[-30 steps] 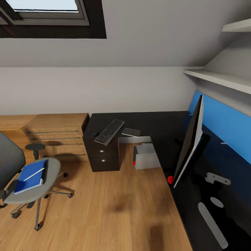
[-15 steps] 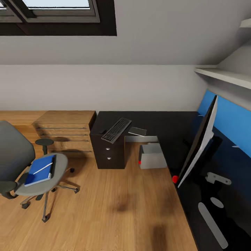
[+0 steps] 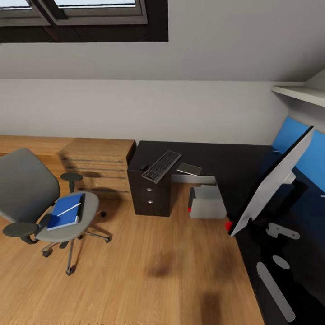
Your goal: In the bedroom, organize the workspace by keeping the computer under the desk, ensuring the monitor is on the desk, placing the keyboard on the desk next to the monitor, placing the mouse on the desk next to the keyboard, moving the folder from the swivel chair onto the desk next to the mouse, stacking the notebook on top of the folder with the pen on top of the notebook, and positioning the swivel chair next to the desk.
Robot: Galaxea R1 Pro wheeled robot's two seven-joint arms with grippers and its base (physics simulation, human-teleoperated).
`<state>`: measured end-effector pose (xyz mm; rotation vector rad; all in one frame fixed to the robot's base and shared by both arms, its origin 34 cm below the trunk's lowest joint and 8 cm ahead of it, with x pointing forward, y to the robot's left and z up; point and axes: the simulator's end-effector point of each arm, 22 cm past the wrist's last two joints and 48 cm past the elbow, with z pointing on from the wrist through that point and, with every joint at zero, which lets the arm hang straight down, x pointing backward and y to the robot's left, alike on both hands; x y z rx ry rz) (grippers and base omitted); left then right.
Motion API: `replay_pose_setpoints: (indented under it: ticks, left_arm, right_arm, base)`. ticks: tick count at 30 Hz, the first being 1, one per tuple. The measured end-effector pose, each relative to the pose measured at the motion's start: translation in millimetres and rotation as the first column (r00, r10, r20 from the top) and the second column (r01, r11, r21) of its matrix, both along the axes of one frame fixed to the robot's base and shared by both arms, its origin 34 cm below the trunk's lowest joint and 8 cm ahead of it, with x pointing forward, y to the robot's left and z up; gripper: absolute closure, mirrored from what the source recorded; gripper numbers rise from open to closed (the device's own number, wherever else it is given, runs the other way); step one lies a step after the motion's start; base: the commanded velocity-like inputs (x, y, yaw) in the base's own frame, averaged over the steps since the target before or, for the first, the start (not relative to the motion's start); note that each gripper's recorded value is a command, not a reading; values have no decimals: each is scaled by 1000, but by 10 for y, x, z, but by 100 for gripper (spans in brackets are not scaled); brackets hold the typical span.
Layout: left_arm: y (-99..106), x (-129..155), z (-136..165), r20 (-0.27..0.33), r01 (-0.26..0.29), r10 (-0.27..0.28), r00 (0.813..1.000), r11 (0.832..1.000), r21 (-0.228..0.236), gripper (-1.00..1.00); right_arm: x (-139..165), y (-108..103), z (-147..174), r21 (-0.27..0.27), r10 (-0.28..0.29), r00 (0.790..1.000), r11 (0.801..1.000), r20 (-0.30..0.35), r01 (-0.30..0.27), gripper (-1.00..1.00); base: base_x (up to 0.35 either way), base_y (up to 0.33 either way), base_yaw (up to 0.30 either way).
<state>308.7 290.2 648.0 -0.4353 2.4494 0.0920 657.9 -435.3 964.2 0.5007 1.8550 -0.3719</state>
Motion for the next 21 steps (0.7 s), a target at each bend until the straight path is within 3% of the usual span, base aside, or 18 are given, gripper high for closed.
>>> replay_pose_setpoints:
  ticks: [15,21]
  left_arm:
    - [3,-59,-32,-17,-1,1,1000,1000,1,-100]
    - [11,-74,-39,-21,-2,2,1000,1000,2,-100]
  right_arm:
    - [-8,-13,-84,0,-2,1000,1000,-15,2,-100]
    - [-11,-16,-104,-1,-3,1000,1000,-18,3,-100]
  base:
    - [0,0,171]
    - [0,0,73]
